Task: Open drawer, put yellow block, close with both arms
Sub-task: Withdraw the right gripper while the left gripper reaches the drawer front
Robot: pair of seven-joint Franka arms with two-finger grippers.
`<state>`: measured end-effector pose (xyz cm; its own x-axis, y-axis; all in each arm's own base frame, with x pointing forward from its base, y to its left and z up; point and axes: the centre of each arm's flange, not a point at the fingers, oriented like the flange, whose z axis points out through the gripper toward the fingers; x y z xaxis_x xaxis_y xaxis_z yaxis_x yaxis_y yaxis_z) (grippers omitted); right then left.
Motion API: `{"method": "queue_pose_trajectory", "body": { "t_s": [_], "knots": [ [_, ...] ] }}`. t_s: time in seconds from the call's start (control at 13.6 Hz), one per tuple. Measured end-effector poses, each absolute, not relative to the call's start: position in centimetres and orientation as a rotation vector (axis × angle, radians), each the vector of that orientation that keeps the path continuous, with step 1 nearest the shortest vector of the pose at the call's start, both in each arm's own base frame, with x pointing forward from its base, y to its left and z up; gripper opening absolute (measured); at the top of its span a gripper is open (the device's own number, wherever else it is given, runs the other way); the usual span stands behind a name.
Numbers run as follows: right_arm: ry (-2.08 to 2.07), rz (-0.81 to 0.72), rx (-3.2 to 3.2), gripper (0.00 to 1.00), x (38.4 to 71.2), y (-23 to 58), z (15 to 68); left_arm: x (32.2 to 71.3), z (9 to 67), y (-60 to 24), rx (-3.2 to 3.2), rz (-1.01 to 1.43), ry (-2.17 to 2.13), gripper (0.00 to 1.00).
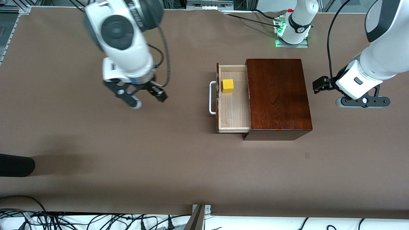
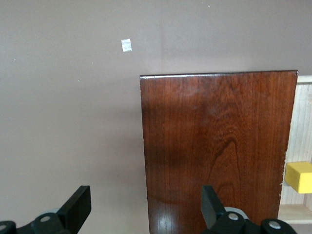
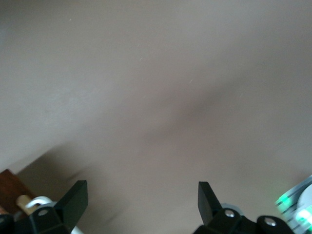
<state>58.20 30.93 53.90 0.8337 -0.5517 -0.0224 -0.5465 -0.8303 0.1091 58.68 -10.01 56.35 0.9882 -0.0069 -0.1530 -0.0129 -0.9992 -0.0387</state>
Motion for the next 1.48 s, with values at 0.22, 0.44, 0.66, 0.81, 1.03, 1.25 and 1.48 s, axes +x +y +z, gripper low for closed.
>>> {"method": "queue_pose_trajectory", "body": {
  "t_s": [0.22,0.44,0.66,0.81,1.03,1.25,1.48],
  "knots": [
    [-0.630,-0.103,2.966,1.00,59.1,22.4,55.4,57.7,56.1,-14.7,-3.070,0.240,-0.145,1.00],
    [-0.436,-0.123,3.002,1.00,59.3,16.1,56.2,55.4,55.0,-22.8,-3.007,0.240,-0.384,1.00],
    [-0.271,-0.127,3.052,1.00,59.5,8.6,56.4,53.0,52.9,-29.5,-2.948,0.297,-0.631,1.00],
    [-0.161,-0.118,3.085,1.00,59.3,3.1,56.4,51.7,51.5,-33.1,-2.909,0.407,-0.850,1.00],
    [-0.070,-0.116,3.106,1.00,58.9,-2.0,56.6,50.1,49.0,-39.8,-2.826,0.444,-1.022,1.00],
    [-0.046,-0.116,3.108,1.00,58.9,-2.0,56.6,48.9,45.7,-46.7,-2.788,0.411,-1.117,1.00],
    [-0.037,-0.120,3.109,1.00,58.9,-1.7,56.6,49.3,42.1,-49.9,-2.815,0.387,-1.146,0.95]
  ]
}}
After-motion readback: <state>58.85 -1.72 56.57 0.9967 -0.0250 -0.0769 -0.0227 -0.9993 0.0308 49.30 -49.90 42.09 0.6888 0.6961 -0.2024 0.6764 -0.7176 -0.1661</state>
